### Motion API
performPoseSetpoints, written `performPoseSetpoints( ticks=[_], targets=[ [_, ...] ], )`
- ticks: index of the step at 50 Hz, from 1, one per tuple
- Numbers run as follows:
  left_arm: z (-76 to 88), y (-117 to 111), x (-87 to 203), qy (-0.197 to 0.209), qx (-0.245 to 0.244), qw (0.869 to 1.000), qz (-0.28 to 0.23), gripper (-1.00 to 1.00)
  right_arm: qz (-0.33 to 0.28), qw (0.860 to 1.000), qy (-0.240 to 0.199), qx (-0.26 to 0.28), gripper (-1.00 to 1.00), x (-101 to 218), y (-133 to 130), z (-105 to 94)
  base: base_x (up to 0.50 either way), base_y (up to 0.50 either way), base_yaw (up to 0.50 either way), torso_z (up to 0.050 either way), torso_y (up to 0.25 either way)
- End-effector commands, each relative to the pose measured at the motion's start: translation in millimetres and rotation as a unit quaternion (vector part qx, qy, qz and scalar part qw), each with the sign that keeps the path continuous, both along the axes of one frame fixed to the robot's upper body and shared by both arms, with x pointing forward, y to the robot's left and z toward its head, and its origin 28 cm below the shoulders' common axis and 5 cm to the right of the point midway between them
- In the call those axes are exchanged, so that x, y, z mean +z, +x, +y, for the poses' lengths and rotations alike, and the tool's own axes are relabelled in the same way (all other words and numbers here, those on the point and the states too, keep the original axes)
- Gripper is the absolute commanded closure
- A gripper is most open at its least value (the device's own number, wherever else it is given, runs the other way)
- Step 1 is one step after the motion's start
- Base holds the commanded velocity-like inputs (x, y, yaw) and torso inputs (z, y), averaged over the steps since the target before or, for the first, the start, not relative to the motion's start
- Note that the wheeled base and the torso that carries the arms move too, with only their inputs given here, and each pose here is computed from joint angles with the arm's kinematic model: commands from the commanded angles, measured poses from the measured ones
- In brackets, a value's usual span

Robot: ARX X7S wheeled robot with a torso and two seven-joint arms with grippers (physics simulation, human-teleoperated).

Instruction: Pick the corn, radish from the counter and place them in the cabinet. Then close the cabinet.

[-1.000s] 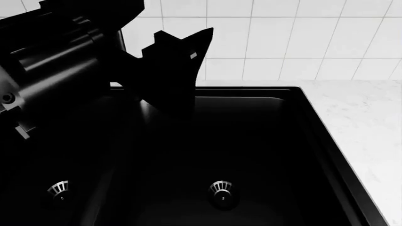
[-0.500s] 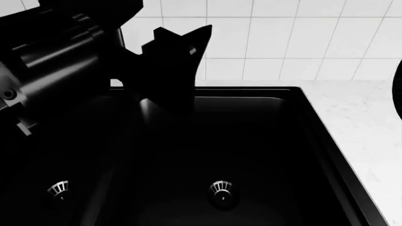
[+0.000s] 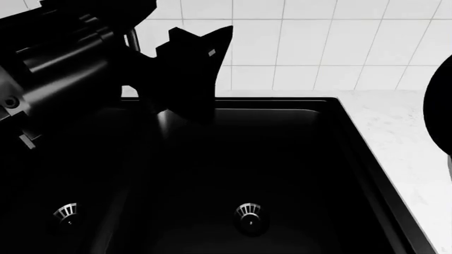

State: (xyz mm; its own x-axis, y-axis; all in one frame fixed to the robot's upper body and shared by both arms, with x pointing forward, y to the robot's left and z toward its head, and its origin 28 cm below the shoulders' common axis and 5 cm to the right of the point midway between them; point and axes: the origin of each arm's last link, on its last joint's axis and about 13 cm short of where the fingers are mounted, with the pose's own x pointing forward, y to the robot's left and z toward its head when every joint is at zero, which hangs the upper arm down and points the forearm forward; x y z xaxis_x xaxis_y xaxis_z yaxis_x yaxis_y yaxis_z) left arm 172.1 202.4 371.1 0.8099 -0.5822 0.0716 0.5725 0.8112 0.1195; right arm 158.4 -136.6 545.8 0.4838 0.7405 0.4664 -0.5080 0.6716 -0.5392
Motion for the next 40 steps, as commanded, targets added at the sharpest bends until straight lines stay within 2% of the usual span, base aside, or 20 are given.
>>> performPoseSetpoints(
  ticks=[1,15,31,40],
  targets=[
    [3.9,3,-3,-0.004,0.016,1.000,0.007,-1.00,0.024,0.998,-0.044,0.024,-1.00,-11,4,-1.0,0.00,0.00,0.00,0.000,0.000],
    [5.4,3,0,-0.005,0.022,1.000,0.005,-1.00,0.032,0.997,-0.066,0.003,-1.00,-23,10,-13.6,0.00,0.00,0.00,0.000,0.000],
    [3.9,2,1,-0.004,0.017,1.000,0.003,-1.00,0.042,0.996,-0.083,-0.005,-1.00,-47,23,-14.4,0.00,0.00,0.00,0.000,0.000],
    [3.1,2,3,-0.003,0.015,1.000,0.001,-1.00,0.050,0.995,-0.086,-0.010,-1.00,-57,27,-22.7,0.00,0.00,0.00,0.000,0.000]
  ],
)
